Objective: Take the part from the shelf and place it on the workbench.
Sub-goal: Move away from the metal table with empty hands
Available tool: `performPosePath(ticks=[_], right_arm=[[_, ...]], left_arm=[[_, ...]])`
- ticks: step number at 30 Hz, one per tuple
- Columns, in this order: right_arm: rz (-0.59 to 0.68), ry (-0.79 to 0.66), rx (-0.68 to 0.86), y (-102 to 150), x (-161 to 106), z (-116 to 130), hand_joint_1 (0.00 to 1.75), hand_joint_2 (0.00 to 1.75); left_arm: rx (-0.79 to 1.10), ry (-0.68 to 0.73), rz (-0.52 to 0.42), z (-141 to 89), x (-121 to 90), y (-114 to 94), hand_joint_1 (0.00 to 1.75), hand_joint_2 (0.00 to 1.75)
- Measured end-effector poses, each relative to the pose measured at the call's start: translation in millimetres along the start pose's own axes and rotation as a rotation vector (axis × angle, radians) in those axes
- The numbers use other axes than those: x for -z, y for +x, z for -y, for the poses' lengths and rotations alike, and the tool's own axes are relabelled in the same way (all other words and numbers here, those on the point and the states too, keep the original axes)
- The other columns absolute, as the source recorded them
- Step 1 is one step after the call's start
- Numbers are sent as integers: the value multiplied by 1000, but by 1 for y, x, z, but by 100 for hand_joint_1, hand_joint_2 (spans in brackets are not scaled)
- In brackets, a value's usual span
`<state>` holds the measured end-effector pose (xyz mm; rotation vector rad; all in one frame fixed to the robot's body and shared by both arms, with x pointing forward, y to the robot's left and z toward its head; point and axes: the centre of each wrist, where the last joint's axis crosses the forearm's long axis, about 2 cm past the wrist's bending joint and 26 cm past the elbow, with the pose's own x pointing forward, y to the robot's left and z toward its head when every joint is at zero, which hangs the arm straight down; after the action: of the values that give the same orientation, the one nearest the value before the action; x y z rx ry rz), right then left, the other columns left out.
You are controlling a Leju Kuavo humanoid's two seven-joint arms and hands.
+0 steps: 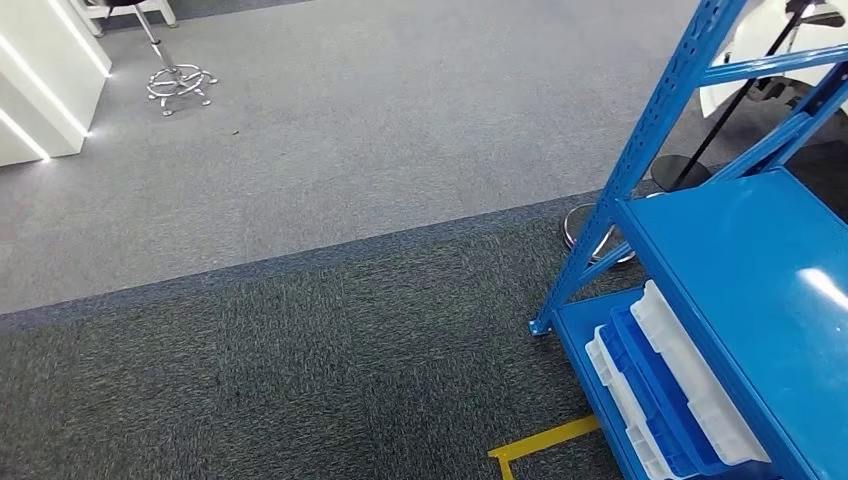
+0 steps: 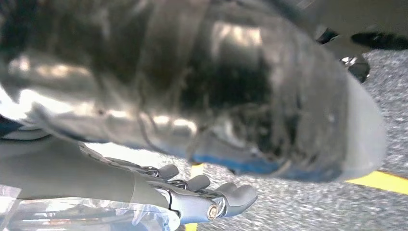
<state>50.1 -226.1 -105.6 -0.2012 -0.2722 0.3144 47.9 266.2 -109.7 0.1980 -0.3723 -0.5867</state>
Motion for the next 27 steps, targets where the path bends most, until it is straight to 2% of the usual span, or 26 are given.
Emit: performPosePath(ticks=[27], right_arm=[[-15, 0, -27, -3, -1, -1, 0, 0]], left_arm=[[-3, -4, 12, 3, 0, 5, 0, 0]])
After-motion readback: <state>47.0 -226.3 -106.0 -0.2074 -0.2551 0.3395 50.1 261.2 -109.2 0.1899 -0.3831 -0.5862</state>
